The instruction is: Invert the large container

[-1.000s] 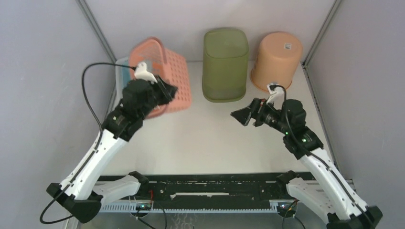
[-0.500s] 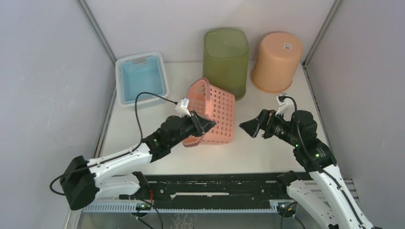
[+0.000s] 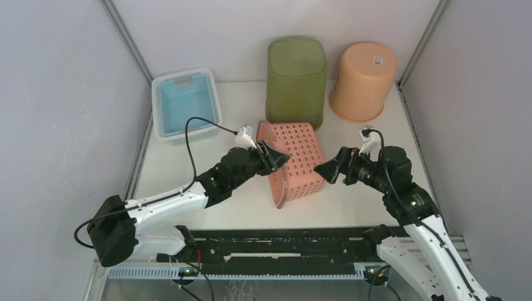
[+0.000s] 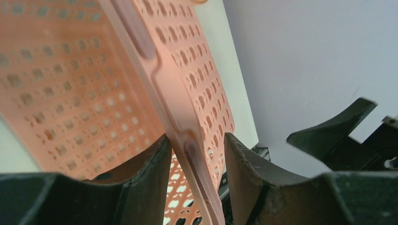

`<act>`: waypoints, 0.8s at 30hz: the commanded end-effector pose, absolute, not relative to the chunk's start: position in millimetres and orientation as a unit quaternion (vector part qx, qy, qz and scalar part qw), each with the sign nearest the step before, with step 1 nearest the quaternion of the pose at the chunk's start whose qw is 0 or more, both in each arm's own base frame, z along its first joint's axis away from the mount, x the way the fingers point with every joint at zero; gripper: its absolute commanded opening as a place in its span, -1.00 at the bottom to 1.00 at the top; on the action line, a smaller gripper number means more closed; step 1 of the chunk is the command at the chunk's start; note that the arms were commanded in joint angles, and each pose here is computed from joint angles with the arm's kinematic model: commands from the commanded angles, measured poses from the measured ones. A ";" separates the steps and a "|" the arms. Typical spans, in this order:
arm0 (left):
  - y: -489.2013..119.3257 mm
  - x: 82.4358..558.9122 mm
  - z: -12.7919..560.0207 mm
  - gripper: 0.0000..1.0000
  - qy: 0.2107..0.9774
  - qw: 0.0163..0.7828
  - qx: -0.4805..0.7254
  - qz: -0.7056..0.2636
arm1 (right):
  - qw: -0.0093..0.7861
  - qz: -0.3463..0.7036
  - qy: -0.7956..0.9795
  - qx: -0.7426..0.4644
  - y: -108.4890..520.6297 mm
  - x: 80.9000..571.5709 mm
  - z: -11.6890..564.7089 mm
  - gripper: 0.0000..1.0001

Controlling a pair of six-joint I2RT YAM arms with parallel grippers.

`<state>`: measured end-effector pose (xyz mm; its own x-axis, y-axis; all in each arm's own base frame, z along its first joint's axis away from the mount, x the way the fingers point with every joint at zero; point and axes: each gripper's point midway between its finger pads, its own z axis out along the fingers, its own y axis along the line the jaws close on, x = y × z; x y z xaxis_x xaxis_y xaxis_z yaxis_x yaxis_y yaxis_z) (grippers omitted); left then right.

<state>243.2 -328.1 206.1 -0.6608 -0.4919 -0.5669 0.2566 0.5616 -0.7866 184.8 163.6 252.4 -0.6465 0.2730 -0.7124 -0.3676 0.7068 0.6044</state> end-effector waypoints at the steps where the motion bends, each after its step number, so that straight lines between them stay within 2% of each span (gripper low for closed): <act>1: -324.8 263.8 243.8 0.00 0.767 0.436 -0.075 -0.464 | 0.432 0.385 0.815 -0.038 166.2 192.7 252.5 0.98; 17: -361.3 284.4 224.0 0.02 0.782 0.386 -0.090 -0.481 | 0.423 0.376 0.823 -0.042 161.9 190.4 234.0 0.99; 24: -373.7 290.4 217.1 -0.05 0.787 0.371 -0.099 -0.483 | 0.423 0.377 0.823 -0.046 159.4 189.3 233.8 0.99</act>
<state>285.3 -360.6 187.2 -0.7119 -0.4851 -0.5078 0.1766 0.5762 -0.7980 186.7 159.7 222.4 -0.6805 0.2505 -0.6886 -0.3426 0.7219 0.6012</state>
